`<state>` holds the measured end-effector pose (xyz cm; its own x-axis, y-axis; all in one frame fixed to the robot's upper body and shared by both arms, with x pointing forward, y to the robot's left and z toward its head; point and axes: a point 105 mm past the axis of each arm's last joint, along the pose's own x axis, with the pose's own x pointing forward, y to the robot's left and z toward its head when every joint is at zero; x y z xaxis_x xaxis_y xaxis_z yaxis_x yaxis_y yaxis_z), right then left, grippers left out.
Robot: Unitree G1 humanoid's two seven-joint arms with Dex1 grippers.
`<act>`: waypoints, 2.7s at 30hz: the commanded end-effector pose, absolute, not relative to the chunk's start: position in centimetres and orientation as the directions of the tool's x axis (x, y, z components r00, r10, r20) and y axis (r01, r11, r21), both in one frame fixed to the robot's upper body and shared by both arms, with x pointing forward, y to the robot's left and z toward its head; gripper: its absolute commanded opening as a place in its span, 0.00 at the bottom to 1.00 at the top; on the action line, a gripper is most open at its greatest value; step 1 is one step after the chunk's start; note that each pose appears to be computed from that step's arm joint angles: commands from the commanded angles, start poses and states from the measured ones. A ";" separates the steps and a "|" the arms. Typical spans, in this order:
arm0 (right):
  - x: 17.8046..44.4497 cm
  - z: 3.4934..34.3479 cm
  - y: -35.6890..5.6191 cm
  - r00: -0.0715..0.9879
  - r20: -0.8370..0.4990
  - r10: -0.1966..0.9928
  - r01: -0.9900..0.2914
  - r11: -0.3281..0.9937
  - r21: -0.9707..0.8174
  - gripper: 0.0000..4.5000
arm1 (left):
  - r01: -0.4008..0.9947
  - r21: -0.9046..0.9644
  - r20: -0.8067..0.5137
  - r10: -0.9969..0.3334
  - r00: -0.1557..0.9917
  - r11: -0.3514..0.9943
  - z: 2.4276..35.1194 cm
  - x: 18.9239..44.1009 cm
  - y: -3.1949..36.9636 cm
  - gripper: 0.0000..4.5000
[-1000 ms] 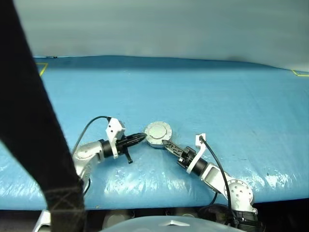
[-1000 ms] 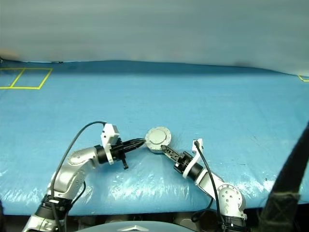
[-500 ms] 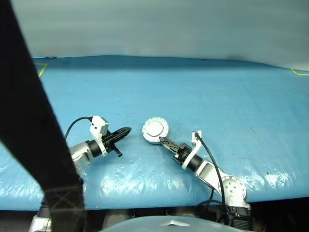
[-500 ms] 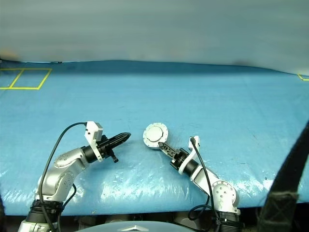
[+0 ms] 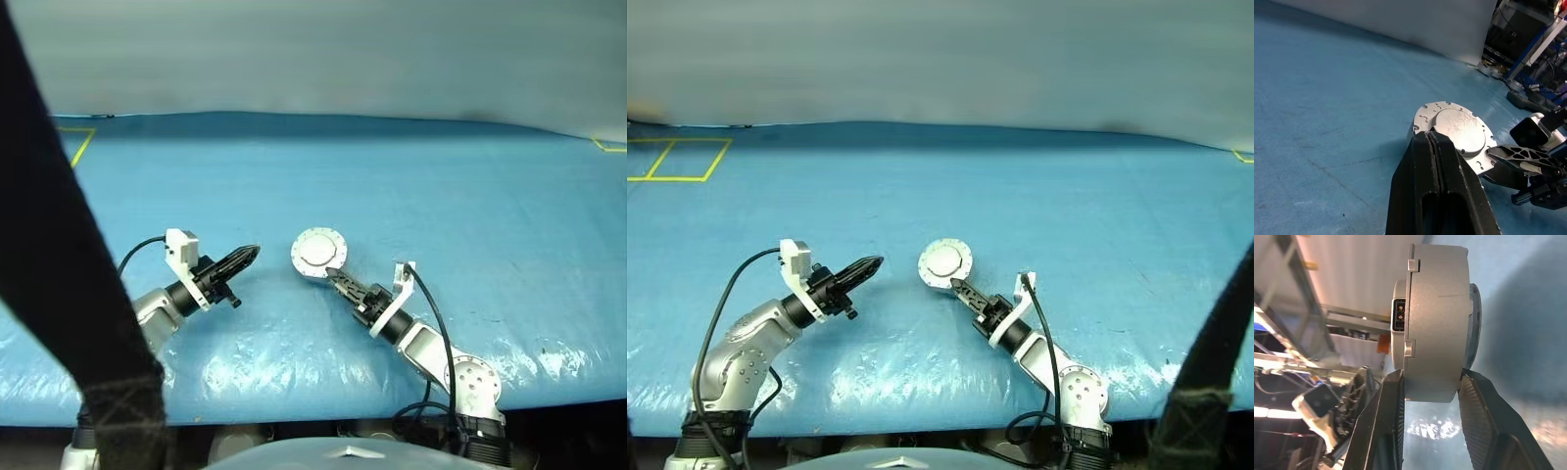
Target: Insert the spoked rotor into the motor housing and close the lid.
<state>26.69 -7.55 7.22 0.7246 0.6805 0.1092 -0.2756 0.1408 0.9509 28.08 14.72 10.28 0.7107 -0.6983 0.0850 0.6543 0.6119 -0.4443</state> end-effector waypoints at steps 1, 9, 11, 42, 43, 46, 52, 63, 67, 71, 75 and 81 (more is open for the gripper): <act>26.6 12.3 -6.9 0.661 0.328 0.675 -0.426 -0.023 0.905 0.28 | 0.689 -0.496 0.218 -0.692 0.688 0.528 13.2 27.4 14.8 0.00; 25.9 13.7 -5.3 0.587 0.351 0.730 -0.444 -0.073 0.893 0.28 | 0.674 -0.646 0.353 -0.643 0.680 0.359 14.0 25.8 14.6 0.35; 25.7 13.9 -5.0 0.571 0.352 0.741 -0.449 -0.077 0.890 0.28 | 0.635 -0.686 0.329 -0.628 0.705 0.354 13.0 25.8 14.7 0.49; 24.2 14.7 -4.1 0.491 0.336 0.804 -0.489 -0.065 0.870 0.28 | 0.533 -0.833 0.333 -0.635 0.697 0.149 11.0 27.3 11.5 1.00; 24.3 14.6 -4.1 0.490 0.334 0.805 -0.489 -0.063 0.870 0.28 | 0.536 -0.833 0.339 -0.639 0.691 0.137 11.1 27.3 11.4 1.00; 24.3 14.5 -4.0 0.491 0.328 0.807 -0.487 -0.058 0.872 0.28 | 0.553 -0.827 0.365 -0.652 0.665 0.102 11.4 27.1 10.5 1.00; 24.6 14.4 -4.0 0.497 0.319 0.807 -0.483 -0.049 0.874 0.28 | 0.561 -0.826 0.389 -0.664 0.638 0.055 11.7 27.5 8.4 1.00; 24.9 13.8 -4.1 0.527 0.291 0.798 -0.462 -0.018 0.887 0.28 | 0.561 -0.817 0.354 -0.649 0.673 0.136 11.4 28.8 8.5 0.63; 25.0 13.7 -4.0 0.532 0.285 0.797 -0.462 -0.008 0.887 0.28 | 0.505 -0.827 0.262 -0.626 0.734 0.245 10.2 29.7 8.5 0.59; 25.6 13.2 -4.1 0.572 0.232 0.787 -0.483 0.095 0.870 0.28 | 0.562 -0.807 0.336 -0.640 0.691 0.183 11.3 29.3 8.3 0.59; 26.3 13.0 -4.4 0.632 0.218 0.744 -0.527 0.206 0.824 0.28 | 0.519 -0.823 0.298 -0.601 0.742 0.233 10.9 30.1 8.5 0.59; 26.0 13.2 -4.0 0.598 0.257 0.759 -0.497 0.100 0.862 0.57 | 0.523 -0.817 0.327 -0.553 0.767 0.242 11.6 30.6 9.3 0.59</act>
<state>26.50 -4.49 10.51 0.6450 0.7524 0.1336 -0.4249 0.2078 0.8811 30.03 8.31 10.39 0.7487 -0.5953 0.2917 0.4945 0.2085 -0.8438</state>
